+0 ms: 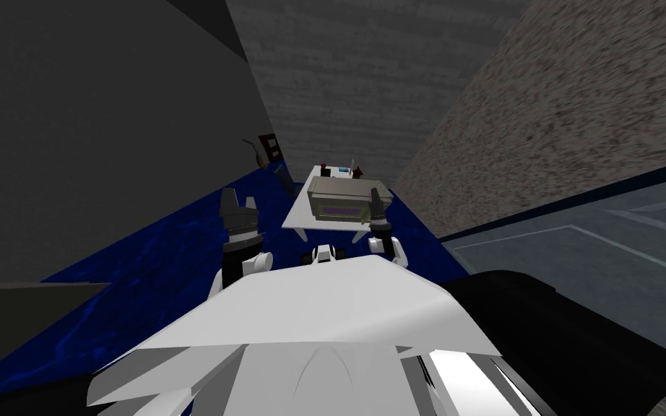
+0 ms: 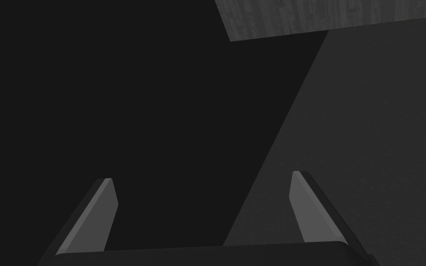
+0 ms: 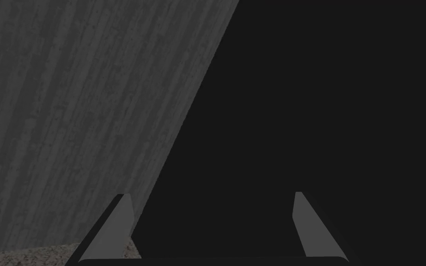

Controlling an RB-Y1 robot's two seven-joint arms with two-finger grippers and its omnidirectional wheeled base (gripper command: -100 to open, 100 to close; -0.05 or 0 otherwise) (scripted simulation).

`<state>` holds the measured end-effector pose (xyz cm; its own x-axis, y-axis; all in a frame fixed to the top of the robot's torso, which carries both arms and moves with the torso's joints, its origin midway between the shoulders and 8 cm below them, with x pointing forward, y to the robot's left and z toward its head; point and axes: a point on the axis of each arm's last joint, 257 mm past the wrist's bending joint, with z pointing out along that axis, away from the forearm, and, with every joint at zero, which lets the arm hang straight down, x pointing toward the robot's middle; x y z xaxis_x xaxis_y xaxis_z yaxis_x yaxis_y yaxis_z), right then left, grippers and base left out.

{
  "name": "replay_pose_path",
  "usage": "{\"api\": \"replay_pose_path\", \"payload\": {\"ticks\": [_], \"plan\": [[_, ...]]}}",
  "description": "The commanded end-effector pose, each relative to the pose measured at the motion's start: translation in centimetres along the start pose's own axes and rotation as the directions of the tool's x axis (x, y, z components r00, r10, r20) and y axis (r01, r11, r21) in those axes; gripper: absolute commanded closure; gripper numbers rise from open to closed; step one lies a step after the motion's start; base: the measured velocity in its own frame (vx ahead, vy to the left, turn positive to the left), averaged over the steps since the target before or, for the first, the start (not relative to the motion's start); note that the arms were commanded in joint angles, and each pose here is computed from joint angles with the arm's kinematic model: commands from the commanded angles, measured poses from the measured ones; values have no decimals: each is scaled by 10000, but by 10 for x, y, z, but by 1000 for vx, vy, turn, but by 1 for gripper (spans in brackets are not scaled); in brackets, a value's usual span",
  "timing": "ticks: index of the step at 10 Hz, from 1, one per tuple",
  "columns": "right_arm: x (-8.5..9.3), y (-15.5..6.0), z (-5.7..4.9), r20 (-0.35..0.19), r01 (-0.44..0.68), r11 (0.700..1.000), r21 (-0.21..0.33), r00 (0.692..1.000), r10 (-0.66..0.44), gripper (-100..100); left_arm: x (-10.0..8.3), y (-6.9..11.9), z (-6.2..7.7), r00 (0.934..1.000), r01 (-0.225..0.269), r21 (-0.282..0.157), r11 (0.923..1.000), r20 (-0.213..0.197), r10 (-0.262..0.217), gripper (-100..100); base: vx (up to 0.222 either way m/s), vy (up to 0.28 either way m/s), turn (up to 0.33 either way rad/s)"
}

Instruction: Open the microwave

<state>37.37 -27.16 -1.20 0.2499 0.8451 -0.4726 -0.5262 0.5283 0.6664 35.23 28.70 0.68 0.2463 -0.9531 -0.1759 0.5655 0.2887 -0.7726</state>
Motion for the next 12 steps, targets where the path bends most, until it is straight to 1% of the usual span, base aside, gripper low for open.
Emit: {"api": "replay_pose_path", "payload": {"ticks": [1, 2, 3, 6, 9, 12], "plan": [[9, -17, 0, -496, 1587, 9869, 286, 9863, -1572, -100, 0, 0, 0, 10000, 0, 0, 10000, 0, 0, 0, 12, 39, -89], [12, -24, -1, -675, 2155, 9758, 378, 9748, -2126, -100, 0, 0, 0, 10000, 0, 0, 10000, 0, 0, 0, 12, 40, -85], [13, -24, -1, -721, 2248, 9737, 361, 9724, -2219, -100, 0, 0, 0, 10000, 0, 0, 10000, 0, 0, 0, 6, 27, -18], [23, -46, -2, -1293, 3893, 9195, 544, 9159, -3801, -100, 0, 0, 0, 10000, 0, 0, 10000, 0, 0, 0, 6, 26, -77], [30, -67, -5, -1858, 5324, 8443, 609, 8371, -5145, -100, 0, 0, 0, 10000, 0, 0, 10000, 0, 0, 0, 8, 40, -74], [37, -88, -9, -2407, 6530, 7551, 575, 7432, -6243, -100, 0, 0, 0, 10000, 0, 1, 10000, 0, 0, 0, 8, 34, -67]]}}
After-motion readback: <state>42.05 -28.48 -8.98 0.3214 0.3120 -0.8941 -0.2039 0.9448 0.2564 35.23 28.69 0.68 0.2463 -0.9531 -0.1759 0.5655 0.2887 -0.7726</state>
